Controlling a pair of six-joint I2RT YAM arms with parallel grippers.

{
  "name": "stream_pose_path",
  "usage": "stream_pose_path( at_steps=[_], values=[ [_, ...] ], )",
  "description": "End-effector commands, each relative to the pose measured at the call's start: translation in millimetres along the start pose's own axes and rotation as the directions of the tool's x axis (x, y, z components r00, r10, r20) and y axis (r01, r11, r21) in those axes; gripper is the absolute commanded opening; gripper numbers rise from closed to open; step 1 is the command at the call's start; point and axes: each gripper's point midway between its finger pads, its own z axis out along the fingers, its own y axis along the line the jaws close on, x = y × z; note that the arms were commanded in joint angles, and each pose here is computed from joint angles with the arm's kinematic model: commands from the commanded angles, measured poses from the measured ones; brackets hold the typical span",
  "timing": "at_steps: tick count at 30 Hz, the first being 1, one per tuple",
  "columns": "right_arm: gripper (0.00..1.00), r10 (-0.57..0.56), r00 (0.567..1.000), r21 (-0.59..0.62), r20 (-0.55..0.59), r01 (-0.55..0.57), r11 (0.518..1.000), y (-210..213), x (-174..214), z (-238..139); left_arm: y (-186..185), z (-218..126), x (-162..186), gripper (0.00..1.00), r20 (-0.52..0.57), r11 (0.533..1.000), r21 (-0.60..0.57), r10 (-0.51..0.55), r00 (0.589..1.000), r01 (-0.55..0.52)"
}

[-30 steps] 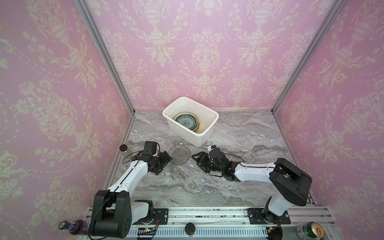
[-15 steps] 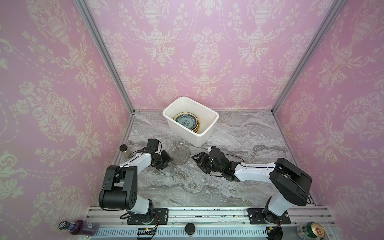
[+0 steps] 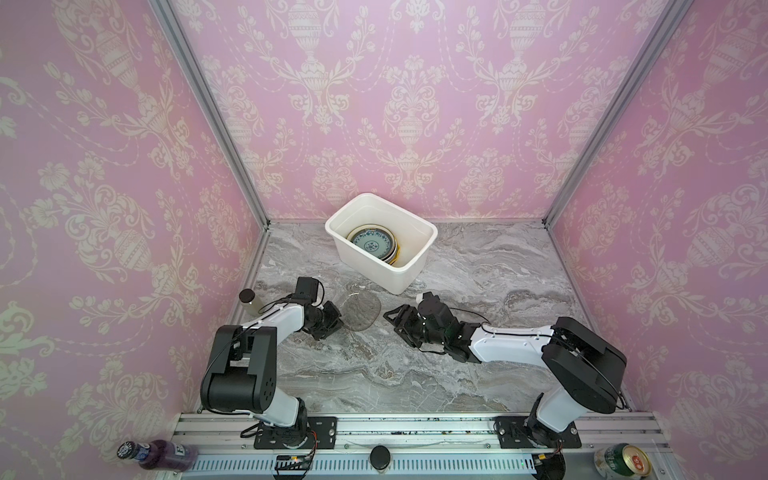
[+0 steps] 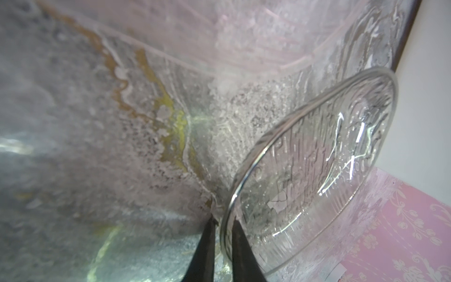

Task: Place the plates into the plastic bin on the countertop
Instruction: 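Grip the clear glass plate rim with the right gripper while the left holds it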

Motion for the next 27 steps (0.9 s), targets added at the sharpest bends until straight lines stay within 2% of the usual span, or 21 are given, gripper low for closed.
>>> stream_pose_path(
  at_steps=[1,4,11,15,17,19,23,27],
  values=[
    [0.67,0.021,1.0,-0.029,0.002,-0.021,0.999,14.3,-2.6,-7.4,-4.1,-1.9,-1.5,0.13,-0.011,1.0,0.012,0.017,1.0,-0.017],
    [0.67,0.022,1.0,-0.031,0.005,-0.022,0.999,14.0,-3.6,-8.8,-3.3,-2.7,1.1,0.09,-0.016,1.0,0.012,0.022,1.0,-0.022],
    [0.66,0.012,1.0,-0.028,0.001,-0.011,1.0,13.1,-5.5,-13.9,-6.9,-10.8,8.1,0.05,-0.027,0.998,0.017,0.055,0.998,-0.054],
    [0.66,-0.058,0.997,-0.012,-0.054,0.057,0.998,19.9,-4.3,-21.0,-9.2,-20.9,24.4,0.03,-0.055,0.994,0.013,0.108,0.993,-0.107],
    [0.67,-0.131,0.987,0.024,-0.095,0.134,0.991,22.4,-3.3,-28.5,-18.8,-34.6,30.1,0.02,-0.053,0.987,0.019,0.158,0.986,-0.157],
    [0.67,-0.21,0.968,0.058,-0.136,0.22,0.974,26.3,-1.4,-38.6,-19.3,-46.2,41.1,0.01,-0.063,0.98,0.01,0.197,0.978,-0.197],
    [0.68,-0.382,0.901,0.129,-0.204,0.411,0.902,33.0,-1.1,-70.2,-22.1,-73.0,63.5,0.0,-0.068,0.966,0.027,0.26,0.963,-0.258],
    [0.69,-0.479,0.843,0.141,-0.244,0.519,0.843,40.0,-3.6,-105.2,-28.0,-98.4,81.0,0.0,-0.056,0.954,0.067,0.295,0.954,-0.291]
  ],
)
